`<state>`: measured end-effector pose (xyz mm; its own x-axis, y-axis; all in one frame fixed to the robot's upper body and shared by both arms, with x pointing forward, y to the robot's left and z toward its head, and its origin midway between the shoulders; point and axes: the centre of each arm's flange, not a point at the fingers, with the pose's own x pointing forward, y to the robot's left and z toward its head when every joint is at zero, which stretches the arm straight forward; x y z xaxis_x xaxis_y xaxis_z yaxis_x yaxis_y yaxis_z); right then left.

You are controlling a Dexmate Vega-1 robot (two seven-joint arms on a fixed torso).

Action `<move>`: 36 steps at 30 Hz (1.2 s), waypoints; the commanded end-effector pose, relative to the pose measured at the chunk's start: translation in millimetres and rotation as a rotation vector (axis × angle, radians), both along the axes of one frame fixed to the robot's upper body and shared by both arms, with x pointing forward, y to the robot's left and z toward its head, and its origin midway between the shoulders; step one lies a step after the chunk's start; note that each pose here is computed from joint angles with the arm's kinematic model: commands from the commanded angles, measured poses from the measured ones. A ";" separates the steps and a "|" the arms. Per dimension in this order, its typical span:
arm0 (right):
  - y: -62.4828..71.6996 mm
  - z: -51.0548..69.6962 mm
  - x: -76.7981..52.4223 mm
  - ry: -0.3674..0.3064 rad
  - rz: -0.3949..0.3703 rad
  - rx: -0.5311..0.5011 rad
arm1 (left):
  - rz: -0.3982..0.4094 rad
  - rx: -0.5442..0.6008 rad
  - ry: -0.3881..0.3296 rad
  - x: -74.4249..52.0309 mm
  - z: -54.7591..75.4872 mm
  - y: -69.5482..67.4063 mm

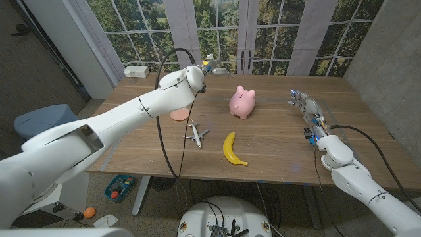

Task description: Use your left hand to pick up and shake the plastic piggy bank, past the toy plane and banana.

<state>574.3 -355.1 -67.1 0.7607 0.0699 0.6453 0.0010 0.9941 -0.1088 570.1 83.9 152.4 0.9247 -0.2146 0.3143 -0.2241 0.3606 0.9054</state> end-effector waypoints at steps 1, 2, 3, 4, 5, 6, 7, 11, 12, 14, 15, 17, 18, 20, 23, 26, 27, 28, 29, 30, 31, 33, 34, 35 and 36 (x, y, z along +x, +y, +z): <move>-6.1 -4.8 -4.1 -0.007 -0.002 0.012 | 0.049 0.122 0.042 -1.2 5.9 -24.9; -6.4 -5.1 -4.4 -0.007 -0.002 0.012 | 0.054 0.131 0.047 -1.1 5.8 -26.5; -6.7 -5.2 -4.6 -0.007 -0.001 0.015 | 0.058 0.138 0.052 -0.9 5.7 -28.0; -7.0 -5.4 -4.9 -0.008 -0.002 0.011 | 0.061 0.143 0.055 -0.7 5.5 -29.2; -7.4 -5.6 -5.1 -0.008 -0.002 0.011 | 0.065 0.147 0.059 -0.3 5.4 -30.3; -7.8 -5.7 -5.3 -0.008 -0.001 0.014 | 0.068 0.151 0.063 0.1 5.2 -31.4; -8.4 -5.7 -5.5 -0.008 -0.002 0.014 | 0.072 0.155 0.067 0.5 4.9 -32.6; -10.9 -5.7 -6.0 -0.011 -0.003 0.011 | 0.098 0.178 0.088 1.9 3.8 -38.5; -11.5 -5.7 -6.0 -0.011 -0.002 0.014 | 0.104 0.187 0.092 2.2 3.4 -40.3; -12.6 -5.7 -5.9 -0.012 -0.002 0.015 | 0.116 0.203 0.099 2.5 2.6 -44.1; -13.2 -5.7 -5.8 -0.011 -0.001 0.014 | 0.121 0.210 0.102 2.5 2.4 -45.6; -14.4 -6.1 -5.5 -0.012 0.000 0.014 | 0.128 0.219 0.112 2.8 1.7 -49.3; -15.0 -6.3 -5.4 -0.012 0.000 0.017 | 0.131 0.222 0.115 3.0 1.3 -50.7; -16.2 -6.7 -5.2 -0.011 0.000 0.014 | 0.139 0.228 0.119 3.4 0.5 -53.5; -17.7 -7.5 -4.4 -0.009 0.001 0.017 | 0.155 0.233 0.133 4.7 -0.8 -57.2; -18.9 -8.0 -3.9 -0.009 0.002 0.015 | 0.171 0.240 0.150 6.9 -2.6 -60.9; -19.2 -8.0 -3.7 -0.009 0.002 0.018 | 0.175 0.239 0.156 7.8 -3.4 -62.1; -19.6 -8.1 -3.4 -0.008 0.003 0.015 | 0.178 0.243 0.164 8.7 -4.2 -63.4; -20.0 -8.2 -3.1 -0.008 0.004 0.017 | 0.175 0.248 0.168 9.8 -5.3 -64.7; -20.3 -8.3 -2.9 -0.007 0.002 0.019 | 0.172 0.257 0.171 11.0 -6.2 -66.3; -20.9 -8.3 -2.6 -0.007 0.002 0.017 | 0.168 0.268 0.176 12.6 -7.2 -67.9; -22.0 -8.6 -2.0 -0.006 0.003 0.019 | 0.160 0.287 0.191 15.5 -8.9 -70.8; -22.5 -8.7 -1.7 -0.006 0.003 0.017 | 0.161 0.291 0.196 16.8 -9.9 -71.9; -22.9 -8.7 -1.4 -0.006 0.004 0.022 | 0.163 0.294 0.201 18.0 -10.8 -73.0; -23.2 -8.7 -1.2 -0.006 0.002 0.020 | 0.167 0.297 0.205 19.4 -11.7 -74.3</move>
<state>571.0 -373.5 -75.6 0.7568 0.0606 0.6509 0.0001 0.9957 -0.0928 579.7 22.6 147.8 0.9845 -0.1243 0.1236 -0.1111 0.1030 0.9885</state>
